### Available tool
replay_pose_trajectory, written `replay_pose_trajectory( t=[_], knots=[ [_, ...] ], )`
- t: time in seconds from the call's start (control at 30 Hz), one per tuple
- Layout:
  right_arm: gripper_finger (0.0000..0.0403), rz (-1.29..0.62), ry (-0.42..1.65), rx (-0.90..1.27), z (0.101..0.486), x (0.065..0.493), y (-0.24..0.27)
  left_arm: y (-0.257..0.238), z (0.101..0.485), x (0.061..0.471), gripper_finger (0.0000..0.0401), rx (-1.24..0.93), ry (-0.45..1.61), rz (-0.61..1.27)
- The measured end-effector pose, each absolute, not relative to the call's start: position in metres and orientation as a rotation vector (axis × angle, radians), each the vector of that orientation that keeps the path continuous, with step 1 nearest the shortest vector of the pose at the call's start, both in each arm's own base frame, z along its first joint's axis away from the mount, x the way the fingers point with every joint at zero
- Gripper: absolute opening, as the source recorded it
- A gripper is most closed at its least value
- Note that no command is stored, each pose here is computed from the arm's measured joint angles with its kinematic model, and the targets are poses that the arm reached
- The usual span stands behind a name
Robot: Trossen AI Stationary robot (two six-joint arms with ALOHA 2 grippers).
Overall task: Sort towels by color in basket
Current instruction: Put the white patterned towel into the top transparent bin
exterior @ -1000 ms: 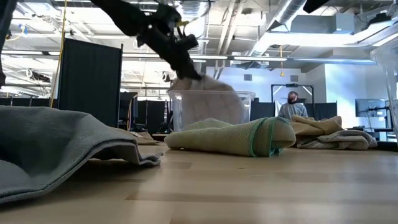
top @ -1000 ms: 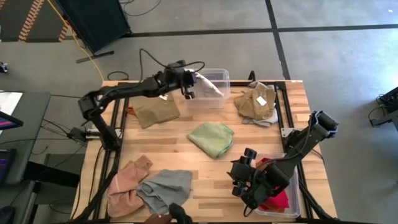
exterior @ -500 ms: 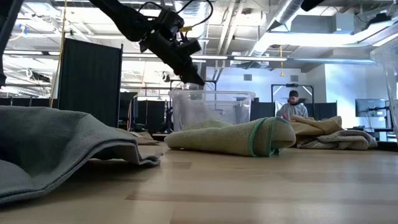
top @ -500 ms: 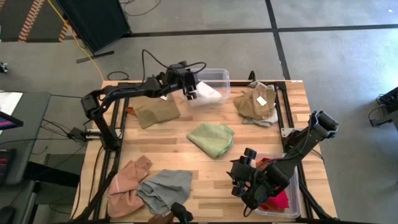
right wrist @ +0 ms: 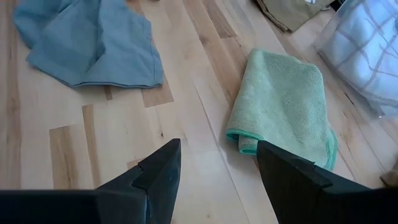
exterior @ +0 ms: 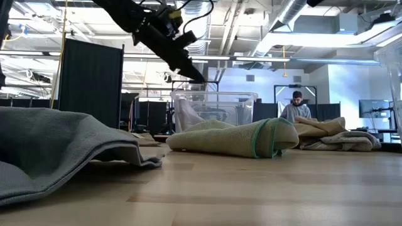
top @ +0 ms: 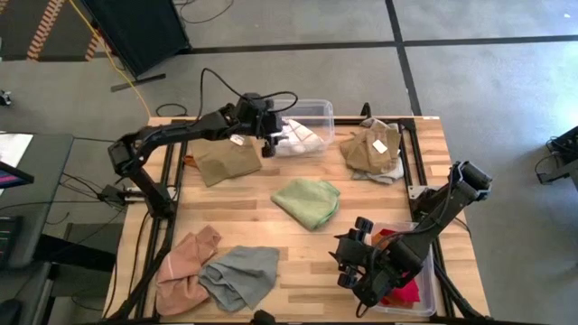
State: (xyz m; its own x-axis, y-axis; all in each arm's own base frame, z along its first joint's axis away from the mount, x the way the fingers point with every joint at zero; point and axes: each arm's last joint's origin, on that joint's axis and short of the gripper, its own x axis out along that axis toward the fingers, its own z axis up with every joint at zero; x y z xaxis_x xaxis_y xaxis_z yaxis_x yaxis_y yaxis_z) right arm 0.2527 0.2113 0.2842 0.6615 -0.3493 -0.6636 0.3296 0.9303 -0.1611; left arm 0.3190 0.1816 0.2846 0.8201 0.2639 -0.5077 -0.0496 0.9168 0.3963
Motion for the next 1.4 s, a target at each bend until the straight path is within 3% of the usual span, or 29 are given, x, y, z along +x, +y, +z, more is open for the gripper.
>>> replay_pose_trajectory(
  t=[0.23, 0.87, 1.0, 1.27, 1.4],
  knots=[
    [0.0240, -0.385, 0.752, -0.026, 0.284, 0.253, 0.211, 0.178, 0.274, 0.309, 0.0185, 0.326, 0.715, 0.076],
    [0.0240, -0.381, 0.736, -0.011, 0.285, 0.254, 0.213, 0.199, 0.250, 0.297, 0.0175, 0.235, 0.872, 0.119],
    [0.0240, -0.379, 0.732, -0.005, 0.285, 0.255, 0.213, 0.199, 0.249, 0.295, 0.0142, 0.233, 0.891, 0.125],
    [0.0240, -0.422, 0.714, -0.027, 0.286, 0.257, 0.207, 0.194, 0.245, 0.288, 0.0030, 0.252, 0.998, 0.093],
    [0.0240, -0.486, 0.727, -0.045, 0.285, 0.264, 0.193, 0.193, 0.246, 0.286, 0.0025, 0.261, 1.016, 0.098]
  ],
)
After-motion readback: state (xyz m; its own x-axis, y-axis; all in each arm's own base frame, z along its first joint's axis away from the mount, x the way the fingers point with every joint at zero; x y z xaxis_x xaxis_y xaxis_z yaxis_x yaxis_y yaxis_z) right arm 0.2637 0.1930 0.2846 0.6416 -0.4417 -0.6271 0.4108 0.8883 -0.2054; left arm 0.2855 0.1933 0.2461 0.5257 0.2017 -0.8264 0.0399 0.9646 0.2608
